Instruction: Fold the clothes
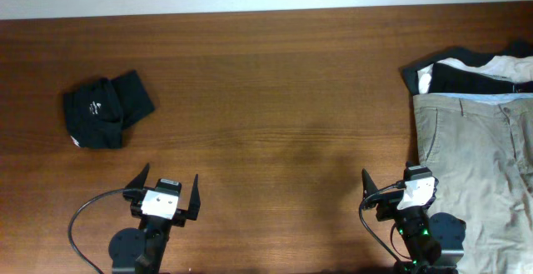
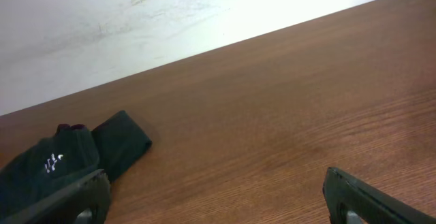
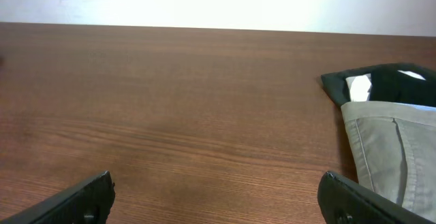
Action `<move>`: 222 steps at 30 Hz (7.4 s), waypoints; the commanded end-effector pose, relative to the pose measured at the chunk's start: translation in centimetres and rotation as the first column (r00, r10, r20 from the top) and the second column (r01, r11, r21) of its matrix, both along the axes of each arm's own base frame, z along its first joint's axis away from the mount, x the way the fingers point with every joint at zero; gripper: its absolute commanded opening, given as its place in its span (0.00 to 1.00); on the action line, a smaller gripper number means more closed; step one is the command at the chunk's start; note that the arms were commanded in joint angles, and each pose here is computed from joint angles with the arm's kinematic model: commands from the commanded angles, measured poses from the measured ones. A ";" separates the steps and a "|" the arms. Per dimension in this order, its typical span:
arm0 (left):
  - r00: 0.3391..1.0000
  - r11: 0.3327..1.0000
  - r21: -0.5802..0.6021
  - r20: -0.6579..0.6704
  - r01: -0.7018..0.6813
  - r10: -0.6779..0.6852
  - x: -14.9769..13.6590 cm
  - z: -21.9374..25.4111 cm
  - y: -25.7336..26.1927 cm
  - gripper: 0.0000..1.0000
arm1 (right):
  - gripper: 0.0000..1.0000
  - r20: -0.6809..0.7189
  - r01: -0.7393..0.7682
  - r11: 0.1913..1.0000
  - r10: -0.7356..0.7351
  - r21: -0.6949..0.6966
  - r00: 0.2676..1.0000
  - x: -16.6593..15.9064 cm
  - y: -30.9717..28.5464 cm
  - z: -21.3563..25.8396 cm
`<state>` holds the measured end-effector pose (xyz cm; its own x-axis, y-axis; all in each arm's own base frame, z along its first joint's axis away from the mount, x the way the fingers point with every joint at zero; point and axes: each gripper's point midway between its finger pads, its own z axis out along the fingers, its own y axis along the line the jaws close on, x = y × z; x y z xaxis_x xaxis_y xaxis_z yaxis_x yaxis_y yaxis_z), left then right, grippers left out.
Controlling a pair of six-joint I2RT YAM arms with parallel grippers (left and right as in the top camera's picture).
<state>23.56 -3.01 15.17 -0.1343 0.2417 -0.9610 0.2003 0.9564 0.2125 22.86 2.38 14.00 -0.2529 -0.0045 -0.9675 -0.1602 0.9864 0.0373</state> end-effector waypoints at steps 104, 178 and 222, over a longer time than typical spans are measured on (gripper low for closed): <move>0.750 0.966 -0.234 -0.619 0.107 -0.233 14.9 6.6 -4.8 0.99 | 0.04 -0.710 0.116 0.992 -0.045 0.052 0.703 21.2 -6.3 9.9; 0.335 0.764 -0.344 -0.746 0.546 -0.576 20.5 -16.9 -25.4 0.71 | 0.82 -0.584 0.042 0.993 0.033 0.114 0.811 12.6 5.3 23.1; 0.509 0.914 0.220 -0.774 -0.341 0.376 16.7 11.0 7.6 0.82 | 0.68 -0.932 0.426 0.882 -0.305 -0.200 0.194 21.3 -7.5 -3.7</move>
<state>41.84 2.91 25.52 -0.8989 0.0509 -0.4352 -0.0089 0.9909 0.1343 43.60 -4.40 3.54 -0.9029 0.4212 0.0863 0.4141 0.9059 -0.0889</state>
